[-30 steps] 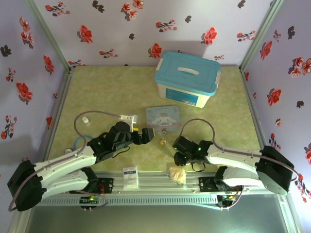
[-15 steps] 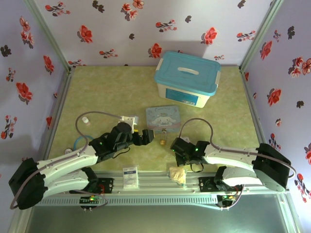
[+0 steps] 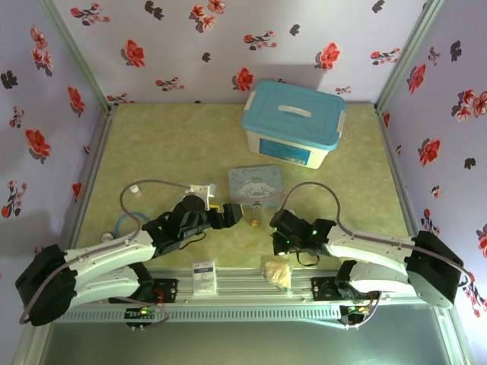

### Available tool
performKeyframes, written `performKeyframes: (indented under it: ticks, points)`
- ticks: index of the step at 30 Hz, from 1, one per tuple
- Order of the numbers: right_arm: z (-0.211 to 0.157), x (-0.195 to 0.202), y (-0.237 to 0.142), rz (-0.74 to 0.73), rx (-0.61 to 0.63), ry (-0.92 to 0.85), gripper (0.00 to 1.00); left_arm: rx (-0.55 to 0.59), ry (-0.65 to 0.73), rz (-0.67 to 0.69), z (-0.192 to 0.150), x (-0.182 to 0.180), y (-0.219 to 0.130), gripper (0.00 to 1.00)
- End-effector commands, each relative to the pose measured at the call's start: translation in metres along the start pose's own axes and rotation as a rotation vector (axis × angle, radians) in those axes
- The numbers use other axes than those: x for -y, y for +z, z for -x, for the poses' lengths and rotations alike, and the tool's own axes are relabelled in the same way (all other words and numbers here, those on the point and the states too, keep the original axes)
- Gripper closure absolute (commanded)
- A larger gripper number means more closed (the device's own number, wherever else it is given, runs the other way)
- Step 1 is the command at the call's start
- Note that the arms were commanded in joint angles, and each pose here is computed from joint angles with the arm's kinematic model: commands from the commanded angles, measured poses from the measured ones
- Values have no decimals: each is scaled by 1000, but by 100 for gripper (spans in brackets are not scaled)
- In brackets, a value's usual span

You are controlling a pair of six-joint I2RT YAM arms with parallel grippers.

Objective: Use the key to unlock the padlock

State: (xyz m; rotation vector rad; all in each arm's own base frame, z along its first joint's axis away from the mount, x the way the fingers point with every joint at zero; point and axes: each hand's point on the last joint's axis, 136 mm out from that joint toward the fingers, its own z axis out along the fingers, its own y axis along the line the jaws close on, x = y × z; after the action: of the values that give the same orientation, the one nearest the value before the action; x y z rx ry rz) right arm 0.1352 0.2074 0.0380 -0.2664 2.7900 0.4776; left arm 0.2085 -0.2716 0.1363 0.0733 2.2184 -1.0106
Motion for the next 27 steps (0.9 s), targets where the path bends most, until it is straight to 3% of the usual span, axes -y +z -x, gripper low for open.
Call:
performKeyframes:
  ticks: [1, 7, 16, 27]
  points:
    - [10, -8, -7, 55, 39, -6, 100, 43, -104, -137, 7, 25, 2, 0]
    - [33, -28, -28, 131, 117, -36, 100, 64, -278, -276, 9, 43, 5, 6]
    - [66, -75, -61, 326, 251, -79, 100, -18, -339, -439, 0, 75, 20, 20]
    - [80, -94, -65, 384, 280, -99, 100, -65, -293, -382, -5, 77, 25, 30]
